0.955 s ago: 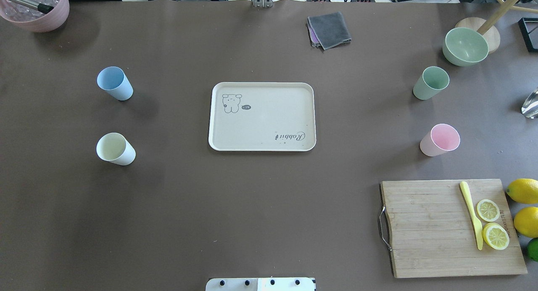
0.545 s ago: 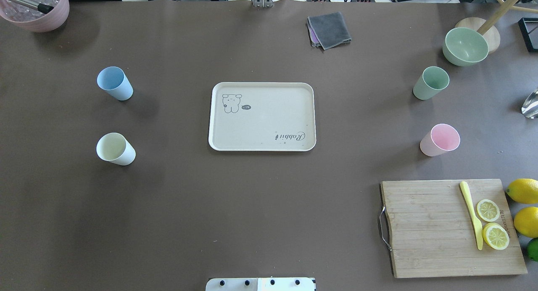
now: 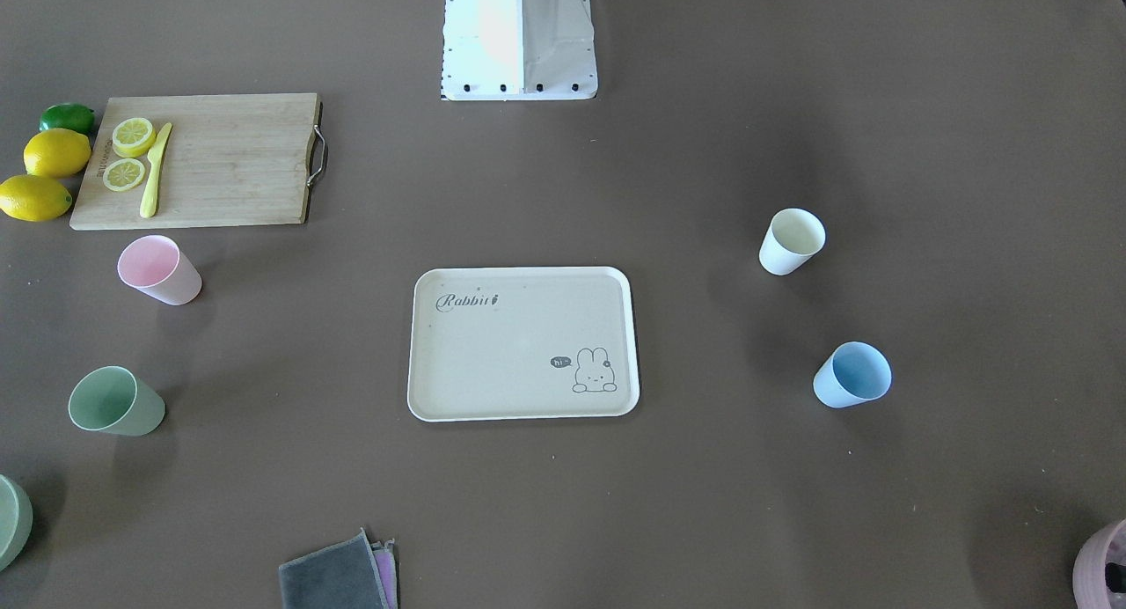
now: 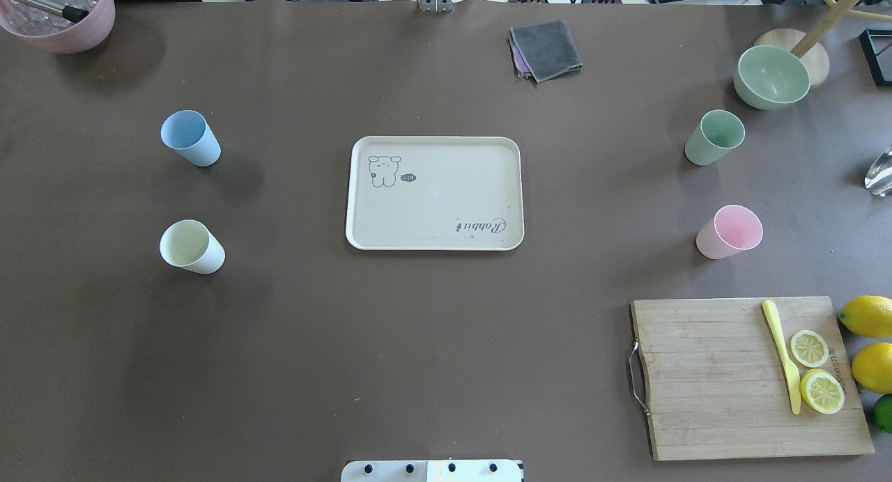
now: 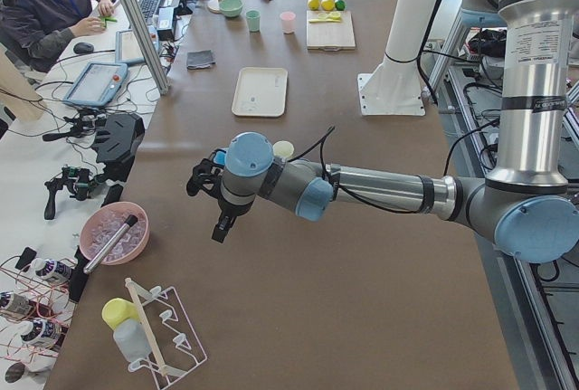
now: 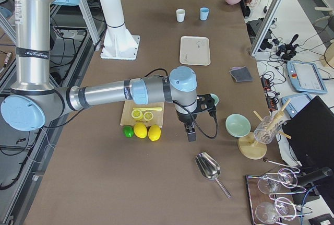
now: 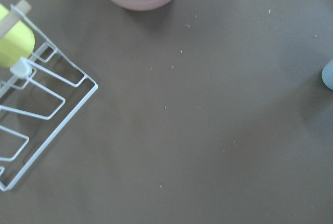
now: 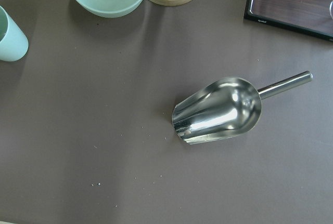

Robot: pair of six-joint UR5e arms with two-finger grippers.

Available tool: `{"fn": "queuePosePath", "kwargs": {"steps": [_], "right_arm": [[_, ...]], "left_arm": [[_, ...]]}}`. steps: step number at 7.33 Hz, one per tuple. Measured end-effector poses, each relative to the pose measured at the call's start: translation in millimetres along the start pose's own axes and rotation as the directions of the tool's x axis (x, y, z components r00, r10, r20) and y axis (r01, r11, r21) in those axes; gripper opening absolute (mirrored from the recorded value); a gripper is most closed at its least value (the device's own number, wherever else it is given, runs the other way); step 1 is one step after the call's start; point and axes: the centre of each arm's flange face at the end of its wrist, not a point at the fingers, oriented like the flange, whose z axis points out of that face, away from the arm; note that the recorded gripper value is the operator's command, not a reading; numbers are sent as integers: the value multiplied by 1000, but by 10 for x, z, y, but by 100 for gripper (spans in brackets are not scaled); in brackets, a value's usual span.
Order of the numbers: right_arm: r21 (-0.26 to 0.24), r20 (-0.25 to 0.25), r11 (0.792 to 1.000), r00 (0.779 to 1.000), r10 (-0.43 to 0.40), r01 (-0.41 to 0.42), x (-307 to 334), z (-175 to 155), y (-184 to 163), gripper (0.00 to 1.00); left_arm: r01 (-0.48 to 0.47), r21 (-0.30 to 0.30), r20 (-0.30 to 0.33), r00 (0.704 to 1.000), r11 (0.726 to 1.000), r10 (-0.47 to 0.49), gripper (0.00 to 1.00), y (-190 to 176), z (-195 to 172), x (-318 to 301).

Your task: Place all cups on tray

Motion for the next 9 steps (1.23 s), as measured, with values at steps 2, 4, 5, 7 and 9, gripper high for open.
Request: {"fn": "queuePosePath", "kwargs": {"steps": [2, 4, 5, 7, 9], "right_arm": [[49, -6, 998, 999, -35, 35, -17, -36, -44, 100], [69, 0, 997, 1000, 15, -15, -92, -47, -141, 100], [73, 14, 995, 998, 61, -62, -264, -29, -308, 100], [50, 44, 990, 990, 131, -133, -899, 163, -728, 100], [21, 46, 987, 987, 156, -157, -1494, 408, -971, 100]], "left_arm": [[-52, 49, 1, 999, 997, 52, 98, -201, -19, 23], [-51, 77, -8, 999, 996, 51, 98, -341, 0, 137], [-4, 67, -30, 1000, 998, 6, 98, -457, 133, 283], [91, 3, -85, 992, 996, -90, 98, -802, 618, 697], [134, -51, -106, 985, 990, -139, 97, -1142, 1082, 1152]]}}
